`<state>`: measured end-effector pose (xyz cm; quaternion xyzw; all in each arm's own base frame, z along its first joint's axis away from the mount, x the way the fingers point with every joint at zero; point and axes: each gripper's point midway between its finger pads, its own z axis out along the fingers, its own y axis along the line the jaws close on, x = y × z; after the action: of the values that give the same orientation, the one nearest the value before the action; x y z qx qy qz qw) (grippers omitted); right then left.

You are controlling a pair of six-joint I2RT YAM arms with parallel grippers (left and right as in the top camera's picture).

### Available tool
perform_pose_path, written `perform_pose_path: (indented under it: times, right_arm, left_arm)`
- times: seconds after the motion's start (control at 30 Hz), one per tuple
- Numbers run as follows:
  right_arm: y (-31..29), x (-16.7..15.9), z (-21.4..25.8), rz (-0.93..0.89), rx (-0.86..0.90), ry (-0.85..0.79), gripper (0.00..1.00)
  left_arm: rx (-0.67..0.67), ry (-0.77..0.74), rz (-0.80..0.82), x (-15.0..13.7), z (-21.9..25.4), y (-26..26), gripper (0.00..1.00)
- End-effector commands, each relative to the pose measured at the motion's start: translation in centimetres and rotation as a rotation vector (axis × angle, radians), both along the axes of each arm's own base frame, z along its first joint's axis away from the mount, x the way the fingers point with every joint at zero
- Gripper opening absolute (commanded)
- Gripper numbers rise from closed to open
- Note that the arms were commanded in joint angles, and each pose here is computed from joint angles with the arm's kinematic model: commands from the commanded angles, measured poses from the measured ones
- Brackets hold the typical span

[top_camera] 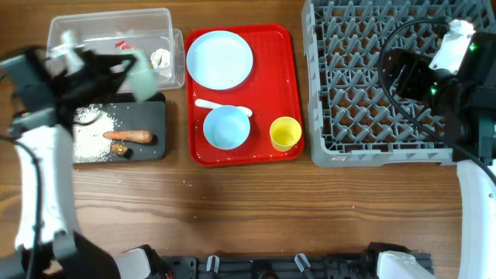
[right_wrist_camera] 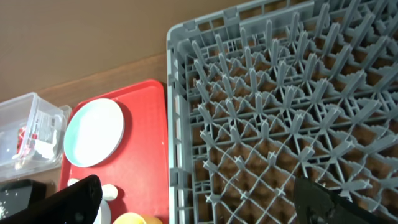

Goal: Sort waste into correct bins and load items into the dishwasher rack
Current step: 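Bring the empty green bowl back onto the red tray with left gripper, then grasp the yellow cup on the red tray with the left gripper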

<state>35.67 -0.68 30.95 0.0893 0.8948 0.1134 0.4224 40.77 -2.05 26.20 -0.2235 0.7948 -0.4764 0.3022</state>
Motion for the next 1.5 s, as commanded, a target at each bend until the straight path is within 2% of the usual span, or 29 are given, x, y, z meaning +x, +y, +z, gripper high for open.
perform_pose_path:
  times: [0.0,0.23,0.47,0.57,0.8,0.93,1.13,1.37,1.47]
  right_arm:
    - [0.0,0.0,-0.8,0.000,0.014,0.031,1.00]
    - [0.8,0.0,-2.3,0.032,0.052,0.088,1.00]
    - [1.0,-0.3,-3.5,0.037,0.065,0.144,0.99]
    - [1.0,-0.5,-3.7,0.037,0.067,0.153,1.00]
    - [1.0,-0.5,-3.7,0.037,0.067,0.153,1.00]
    - [1.0,-0.4,-3.7,0.037,0.067,0.154,1.00]
    - [1.0,-0.4,-3.9,0.037,0.068,0.159,1.00]
    - [0.9,-0.3,-4.0,0.037,0.068,0.161,1.00]
    - [0.9,-0.2,-3.9,0.036,0.068,0.157,1.00]
  left_arm:
    - [0.312,-0.054,0.072,1.3,-0.9,-3.2,0.04]
    - [0.677,-0.128,-0.003,1.4,-3.6,-9.5,0.04]
    - [0.840,-0.296,-0.078,2.0,-3.4,-15.2,0.04]
    - [0.913,-0.317,-0.102,2.3,-4.7,-16.6,0.04]
    - [1.005,-0.286,-0.262,2.7,-11.5,-20.2,0.04]
    - [1.083,-0.337,-0.390,2.2,-14.5,-22.9,0.04]
    - [1.154,-0.459,-0.527,1.1,-16.0,-26.7,0.04]
    - [1.183,-0.399,-0.591,0.3,-19.3,-26.7,0.04]
    - [1.183,-0.398,-0.602,0.0,-19.4,-27.0,0.12]
